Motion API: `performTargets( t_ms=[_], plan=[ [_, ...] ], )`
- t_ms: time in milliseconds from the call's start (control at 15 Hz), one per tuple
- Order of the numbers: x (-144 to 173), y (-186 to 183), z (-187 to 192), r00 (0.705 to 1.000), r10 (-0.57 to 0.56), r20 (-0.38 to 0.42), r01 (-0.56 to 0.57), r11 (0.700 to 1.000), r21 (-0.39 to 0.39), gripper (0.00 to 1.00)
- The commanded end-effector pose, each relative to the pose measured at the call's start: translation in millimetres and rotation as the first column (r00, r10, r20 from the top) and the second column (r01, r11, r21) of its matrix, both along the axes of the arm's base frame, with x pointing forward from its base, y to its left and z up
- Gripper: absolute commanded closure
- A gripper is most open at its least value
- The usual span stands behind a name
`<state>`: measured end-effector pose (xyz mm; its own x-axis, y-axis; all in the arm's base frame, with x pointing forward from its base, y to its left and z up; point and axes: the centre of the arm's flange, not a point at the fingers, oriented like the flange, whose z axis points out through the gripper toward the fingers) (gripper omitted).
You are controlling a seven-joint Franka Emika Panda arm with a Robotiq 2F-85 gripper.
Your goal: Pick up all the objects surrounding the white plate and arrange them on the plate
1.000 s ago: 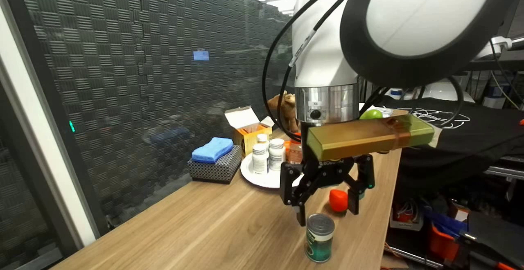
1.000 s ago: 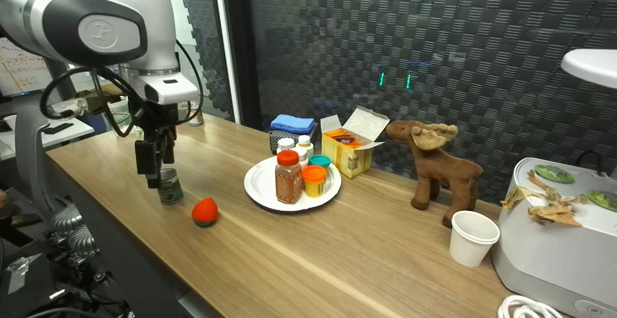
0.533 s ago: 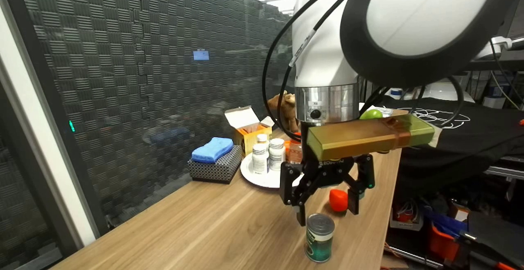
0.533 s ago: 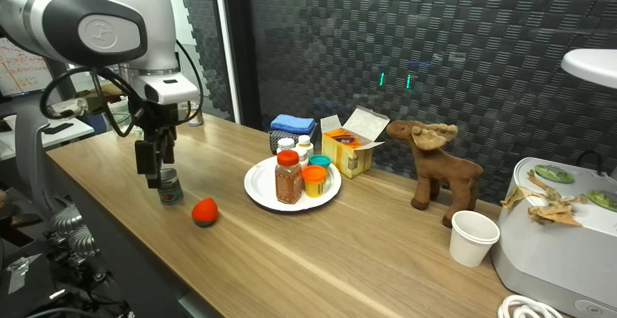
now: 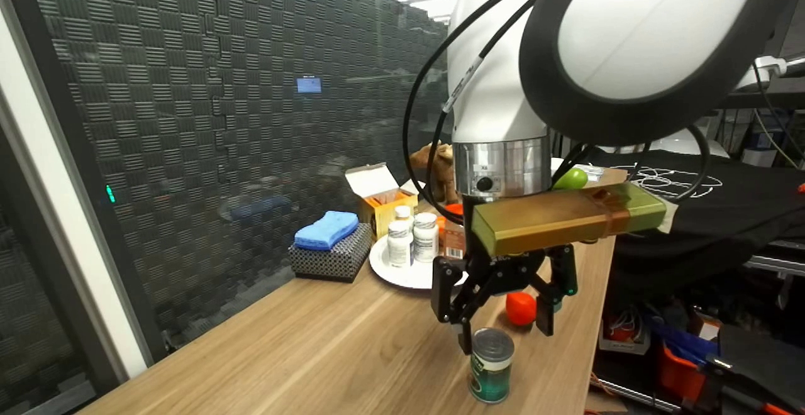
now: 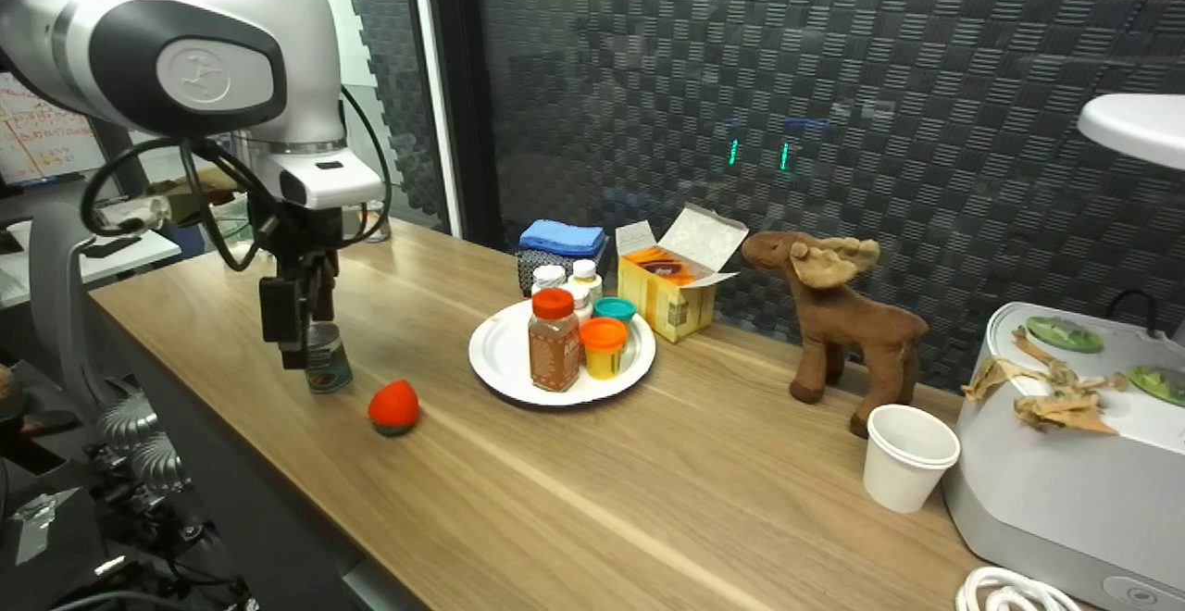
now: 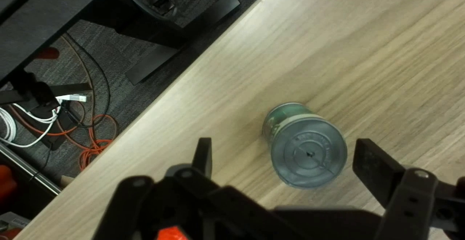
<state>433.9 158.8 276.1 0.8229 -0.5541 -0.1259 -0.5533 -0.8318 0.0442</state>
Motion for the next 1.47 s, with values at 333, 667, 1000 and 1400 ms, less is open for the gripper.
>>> performTargets(
  t_ms=[333, 667, 1000, 1400],
  plan=[
    [13.2, 2.0, -2.0, 0.999, 0.033, -0.015, -0.033, 0.999, 0.006, 0.34],
    [16.0, 6.3, -2.4, 0.999, 0.049, -0.02, -0.049, 0.999, 0.003, 0.73],
    [12.6, 13.2, 18.3, 0.999, 0.027, 0.039, -0.025, 0.999, -0.04, 0.81],
    [48.3, 4.9, 60.0, 0.981, -0.083, 0.177, 0.098, 0.992, -0.078, 0.81]
  ],
)
